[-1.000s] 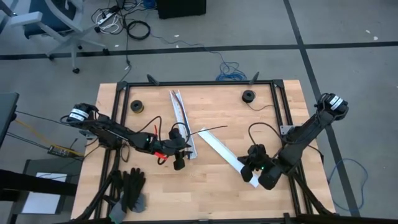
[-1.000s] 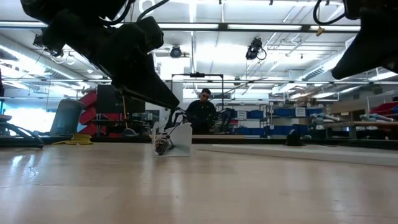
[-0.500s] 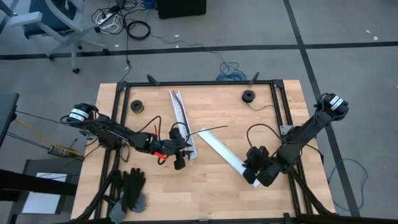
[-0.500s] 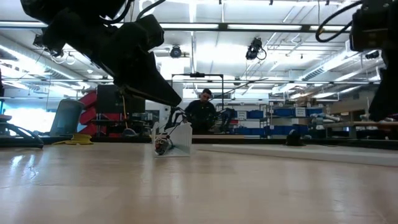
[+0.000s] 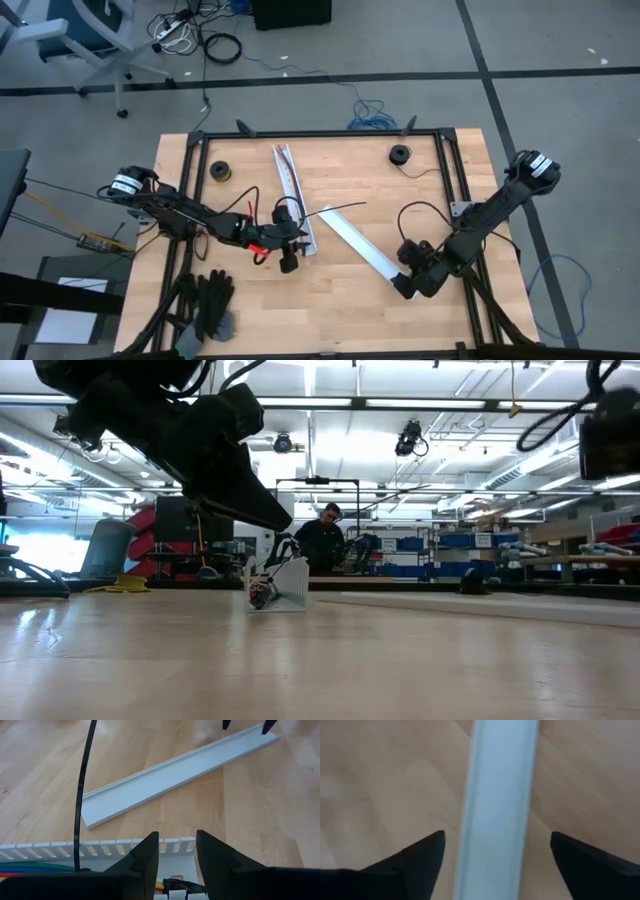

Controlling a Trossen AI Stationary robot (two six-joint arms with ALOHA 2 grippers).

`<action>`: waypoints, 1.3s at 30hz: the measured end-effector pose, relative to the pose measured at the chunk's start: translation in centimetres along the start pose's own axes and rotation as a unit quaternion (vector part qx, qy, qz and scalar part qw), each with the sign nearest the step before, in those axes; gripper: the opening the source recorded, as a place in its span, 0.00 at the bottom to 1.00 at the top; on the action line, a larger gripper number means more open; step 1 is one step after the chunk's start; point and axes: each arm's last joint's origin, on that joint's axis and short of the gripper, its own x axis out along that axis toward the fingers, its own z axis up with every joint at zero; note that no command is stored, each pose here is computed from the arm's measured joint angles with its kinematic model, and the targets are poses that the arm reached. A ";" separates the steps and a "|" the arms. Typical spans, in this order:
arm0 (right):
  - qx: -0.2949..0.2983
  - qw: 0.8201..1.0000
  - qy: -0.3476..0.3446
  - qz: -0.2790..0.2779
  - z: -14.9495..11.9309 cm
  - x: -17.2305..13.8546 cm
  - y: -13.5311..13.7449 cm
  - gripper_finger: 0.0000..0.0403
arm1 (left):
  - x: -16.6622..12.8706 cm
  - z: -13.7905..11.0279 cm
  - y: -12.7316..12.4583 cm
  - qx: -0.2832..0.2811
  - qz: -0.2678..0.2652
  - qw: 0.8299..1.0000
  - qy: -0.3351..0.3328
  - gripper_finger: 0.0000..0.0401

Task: Ziptie cables
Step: Close the white cable duct

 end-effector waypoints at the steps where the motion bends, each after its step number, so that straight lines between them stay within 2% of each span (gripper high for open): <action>1: 0.005 1.000 0.004 -0.008 -0.2 0.3 -0.2 0.88 | 0.0 0.0 0.0 0.000 0.000 1.000 0.000 0.26; 5: -0.003 0.999 0.025 -0.038 -0.9 2.1 -0.1 0.93 | 0.0 0.0 0.0 0.001 -0.001 1.000 0.000 0.26; 8: -0.016 0.999 0.008 -0.047 -1.3 3.0 0.9 0.93 | 0.0 0.0 0.0 0.001 0.000 1.000 0.001 0.26; 14: -0.037 0.998 0.005 -0.057 -0.9 2.6 3.3 0.93 | 0.0 -0.1 0.0 0.001 0.001 1.000 0.003 0.26; 18: -0.050 0.993 0.034 -0.098 -1.0 4.0 3.2 0.92 | 0.0 -0.1 0.0 0.004 0.003 1.000 0.002 0.26; 21: -0.069 0.990 0.028 -0.117 -1.2 4.9 3.1 0.89 | 0.0 -0.1 0.0 0.004 0.003 1.000 0.001 0.26; 24: -0.051 0.991 0.015 -0.125 -1.1 4.9 2.9 0.86 | 0.0 -0.1 0.0 0.002 0.003 1.000 0.003 0.26; 29: -0.027 0.989 0.010 -0.144 -0.9 4.6 2.5 0.77 | 0.0 -0.1 0.0 -0.003 0.004 1.000 0.004 0.26; 37: -0.024 0.988 0.019 -0.151 -0.8 4.6 2.4 0.49 | 0.0 0.0 0.0 -0.006 0.002 1.000 -0.001 0.26; 39: -0.022 0.988 0.024 -0.153 -0.7 4.6 2.3 0.48 | 0.0 0.0 0.0 -0.006 0.002 1.000 -0.002 0.26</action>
